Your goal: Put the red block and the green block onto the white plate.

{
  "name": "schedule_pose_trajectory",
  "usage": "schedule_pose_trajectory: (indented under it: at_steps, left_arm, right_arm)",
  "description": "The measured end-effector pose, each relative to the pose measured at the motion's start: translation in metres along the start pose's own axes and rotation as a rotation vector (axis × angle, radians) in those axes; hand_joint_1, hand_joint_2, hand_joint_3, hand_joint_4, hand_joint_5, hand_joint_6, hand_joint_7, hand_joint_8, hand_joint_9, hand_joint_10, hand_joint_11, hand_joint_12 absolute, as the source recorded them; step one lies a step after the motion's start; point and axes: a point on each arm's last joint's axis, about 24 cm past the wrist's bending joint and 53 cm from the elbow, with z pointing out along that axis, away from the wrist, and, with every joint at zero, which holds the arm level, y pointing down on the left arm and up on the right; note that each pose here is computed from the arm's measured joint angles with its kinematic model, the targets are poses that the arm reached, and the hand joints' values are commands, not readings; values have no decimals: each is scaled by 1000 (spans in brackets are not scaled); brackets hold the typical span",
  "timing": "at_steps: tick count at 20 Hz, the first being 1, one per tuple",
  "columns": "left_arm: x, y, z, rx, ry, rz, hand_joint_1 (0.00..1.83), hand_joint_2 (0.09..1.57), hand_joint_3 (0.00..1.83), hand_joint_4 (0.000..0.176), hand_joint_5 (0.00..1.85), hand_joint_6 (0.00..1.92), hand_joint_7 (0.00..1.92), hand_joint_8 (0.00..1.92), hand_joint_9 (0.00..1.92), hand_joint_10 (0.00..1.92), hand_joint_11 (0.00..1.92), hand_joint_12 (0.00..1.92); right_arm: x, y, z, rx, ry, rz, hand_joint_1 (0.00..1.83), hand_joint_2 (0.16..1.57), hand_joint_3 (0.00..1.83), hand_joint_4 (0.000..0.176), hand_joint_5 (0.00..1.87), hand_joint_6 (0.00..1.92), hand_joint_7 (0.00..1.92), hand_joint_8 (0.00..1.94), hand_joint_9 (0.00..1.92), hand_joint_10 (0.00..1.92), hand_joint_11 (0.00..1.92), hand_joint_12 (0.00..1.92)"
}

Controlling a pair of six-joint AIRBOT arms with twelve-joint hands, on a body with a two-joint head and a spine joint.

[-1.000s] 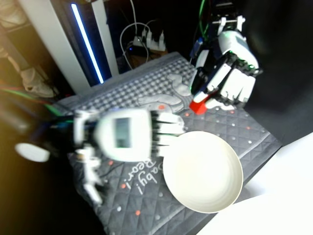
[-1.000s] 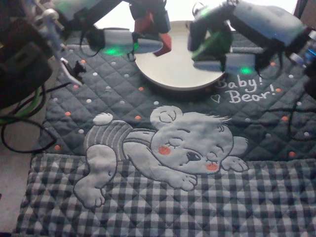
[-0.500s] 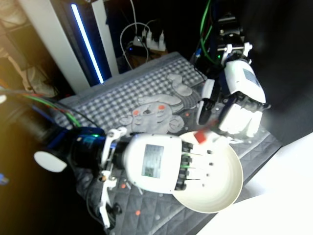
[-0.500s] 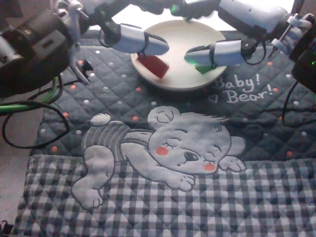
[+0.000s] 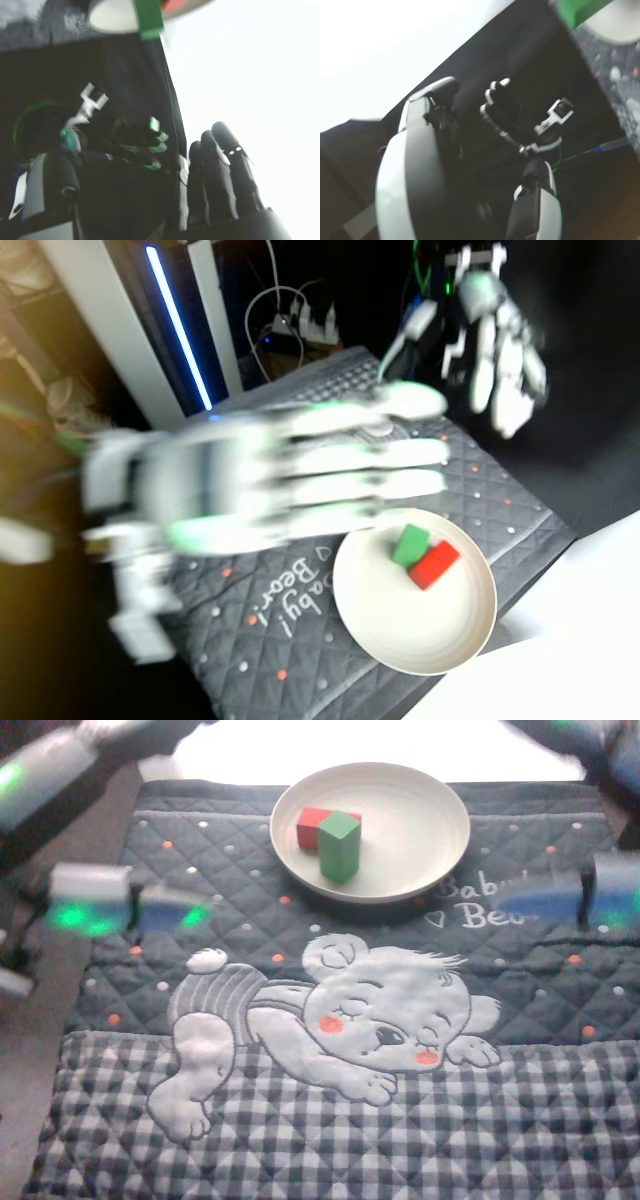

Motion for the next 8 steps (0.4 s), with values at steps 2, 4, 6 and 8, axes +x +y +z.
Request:
schedule_pose_trajectory:
  at_steps: [2,4,6,8]
  left_arm:
    - [17,-8,-26,-1,40,-11,836,823,0,134,160,2,126,0,139,0,0,604]
    - [26,-9,-55,-17,41,-46,795,864,10,129,158,0,122,1,114,0,0,638]
    - [21,6,-72,-83,-5,-70,807,833,0,126,146,0,102,0,118,0,0,708]
    - [15,11,-89,-118,-60,-95,813,828,0,55,121,0,60,1,124,2,0,752]
  right_arm:
    - [30,-14,-31,73,60,50,798,839,0,176,16,1,91,0,98,1,0,167]
    - [45,-23,-73,134,63,116,734,852,5,152,10,0,103,2,65,0,0,10]
    - [42,-33,-98,200,21,148,667,873,12,173,3,0,58,0,15,0,0,0]
    - [37,-33,-115,220,-33,177,659,883,14,175,7,2,56,1,14,1,0,0]
